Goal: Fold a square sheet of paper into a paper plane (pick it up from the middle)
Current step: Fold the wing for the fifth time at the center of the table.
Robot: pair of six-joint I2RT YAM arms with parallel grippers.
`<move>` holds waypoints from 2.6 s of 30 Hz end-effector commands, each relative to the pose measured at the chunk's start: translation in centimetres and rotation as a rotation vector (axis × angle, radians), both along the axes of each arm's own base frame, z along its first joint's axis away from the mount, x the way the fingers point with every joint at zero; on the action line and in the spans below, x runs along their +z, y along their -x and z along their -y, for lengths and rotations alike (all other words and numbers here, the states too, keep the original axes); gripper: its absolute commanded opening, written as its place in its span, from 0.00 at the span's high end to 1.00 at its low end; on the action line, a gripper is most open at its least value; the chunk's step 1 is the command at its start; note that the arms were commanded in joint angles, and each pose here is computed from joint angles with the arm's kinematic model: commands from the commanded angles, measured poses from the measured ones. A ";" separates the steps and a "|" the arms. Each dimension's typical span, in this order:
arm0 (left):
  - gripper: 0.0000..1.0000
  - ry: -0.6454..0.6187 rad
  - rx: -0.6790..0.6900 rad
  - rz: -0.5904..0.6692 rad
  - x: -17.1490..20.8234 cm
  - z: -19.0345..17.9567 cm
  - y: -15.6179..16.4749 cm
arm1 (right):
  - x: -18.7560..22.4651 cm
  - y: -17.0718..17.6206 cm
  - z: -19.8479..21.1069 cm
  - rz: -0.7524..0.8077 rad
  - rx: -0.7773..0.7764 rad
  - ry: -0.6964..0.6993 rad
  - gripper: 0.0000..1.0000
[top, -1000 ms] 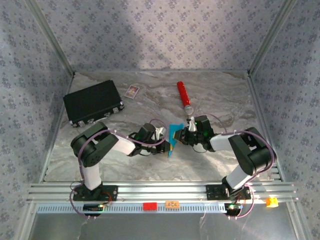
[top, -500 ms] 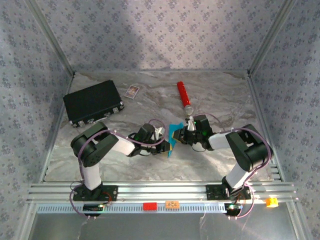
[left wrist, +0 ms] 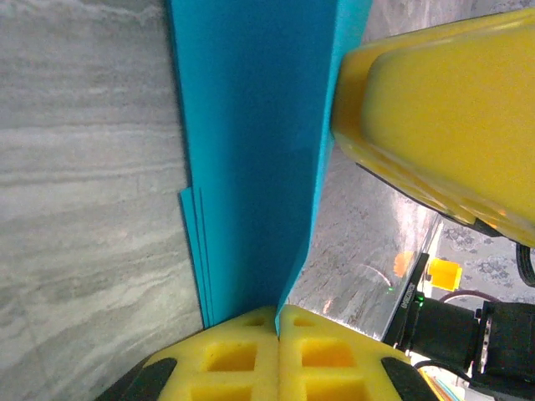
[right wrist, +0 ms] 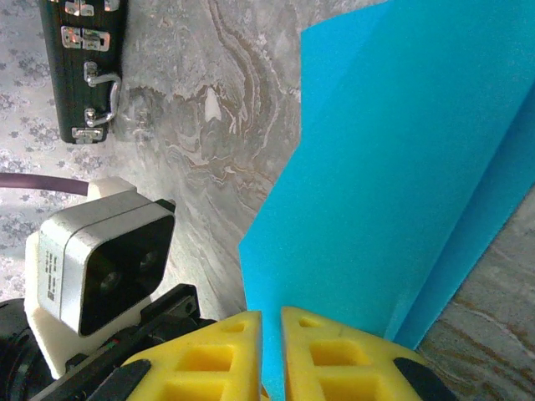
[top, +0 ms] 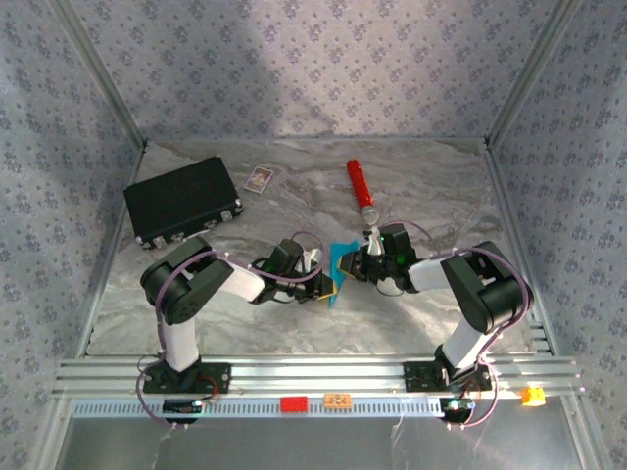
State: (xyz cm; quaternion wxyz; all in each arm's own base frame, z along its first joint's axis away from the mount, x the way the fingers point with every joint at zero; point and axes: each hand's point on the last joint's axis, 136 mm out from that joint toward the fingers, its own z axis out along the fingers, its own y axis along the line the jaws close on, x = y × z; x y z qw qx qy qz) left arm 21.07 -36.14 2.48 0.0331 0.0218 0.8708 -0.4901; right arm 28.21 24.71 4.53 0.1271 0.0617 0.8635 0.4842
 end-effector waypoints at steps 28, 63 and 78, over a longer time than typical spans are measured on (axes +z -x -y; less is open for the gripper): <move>0.96 -0.136 0.050 -0.123 -3.9 -2.4 0.8 | -3.9 -0.5 0.1 -0.090 0.007 0.056 0.86; 0.98 -0.104 -0.161 -0.092 -1.1 -1.8 4.9 | -5.9 0.3 1.3 -0.150 -0.024 0.136 0.86; 0.96 -0.165 -0.190 -0.111 -2.2 -2.9 6.3 | -6.0 0.4 1.3 -0.153 -0.026 0.139 0.86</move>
